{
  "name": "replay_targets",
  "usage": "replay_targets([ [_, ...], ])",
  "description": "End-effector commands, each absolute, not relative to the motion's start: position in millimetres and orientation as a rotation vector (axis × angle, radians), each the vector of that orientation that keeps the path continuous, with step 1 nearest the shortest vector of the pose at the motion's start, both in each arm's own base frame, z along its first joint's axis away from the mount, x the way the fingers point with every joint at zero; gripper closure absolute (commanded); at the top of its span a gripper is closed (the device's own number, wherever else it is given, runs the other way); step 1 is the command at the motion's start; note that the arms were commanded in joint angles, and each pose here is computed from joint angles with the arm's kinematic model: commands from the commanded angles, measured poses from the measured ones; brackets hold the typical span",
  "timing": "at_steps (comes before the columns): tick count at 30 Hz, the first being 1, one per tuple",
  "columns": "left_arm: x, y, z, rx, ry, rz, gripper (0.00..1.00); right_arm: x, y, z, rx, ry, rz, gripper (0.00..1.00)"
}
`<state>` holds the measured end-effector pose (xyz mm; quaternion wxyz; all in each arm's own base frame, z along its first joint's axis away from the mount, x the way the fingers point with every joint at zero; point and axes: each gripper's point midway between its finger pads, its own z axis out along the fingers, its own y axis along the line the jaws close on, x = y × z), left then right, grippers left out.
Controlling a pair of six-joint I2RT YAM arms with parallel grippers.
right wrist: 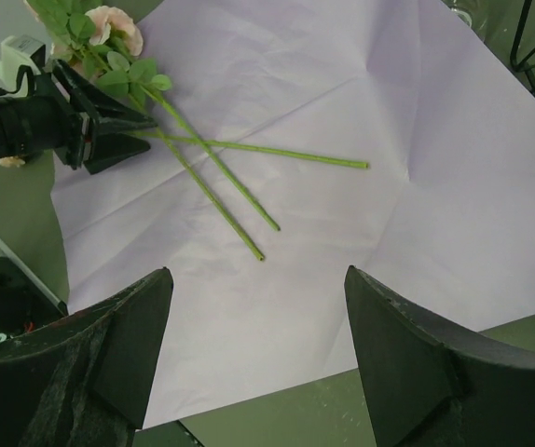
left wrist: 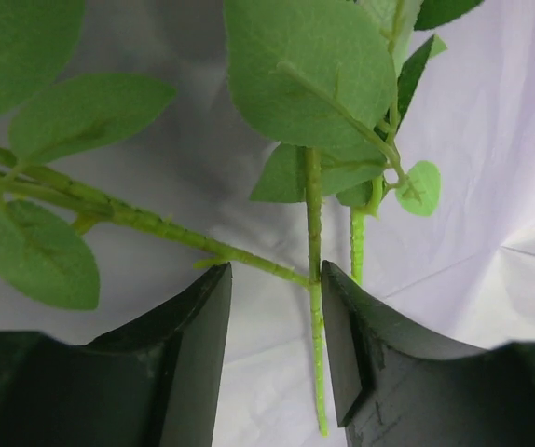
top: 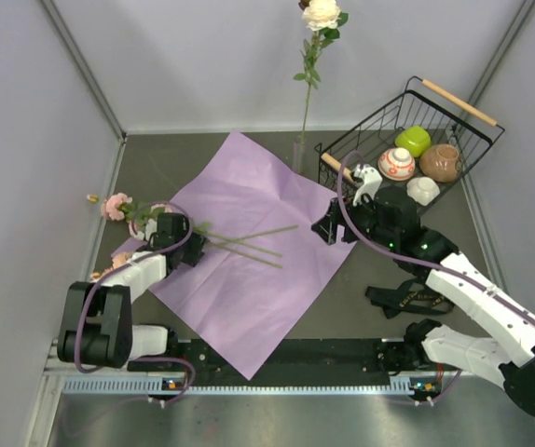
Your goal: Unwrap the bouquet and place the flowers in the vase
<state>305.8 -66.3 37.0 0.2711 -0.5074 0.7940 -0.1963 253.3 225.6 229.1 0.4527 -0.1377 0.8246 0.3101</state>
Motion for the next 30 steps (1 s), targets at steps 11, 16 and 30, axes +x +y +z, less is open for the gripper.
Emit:
replay_targets([
  [11,334.8,-71.1,55.0,-1.313,2.052,-0.624,0.74,250.0,226.5,242.2,-0.315,2.010,0.790,0.25],
  [16,338.0,-72.3,73.5,-1.268,2.018,-0.659,0.67,253.7,231.1,241.4,-0.317,2.022,0.791,0.25],
  [30,331.9,-79.2,55.8,-1.315,2.097,-0.661,0.59,253.7,234.9,243.7,-0.335,2.017,0.785,0.25],
])
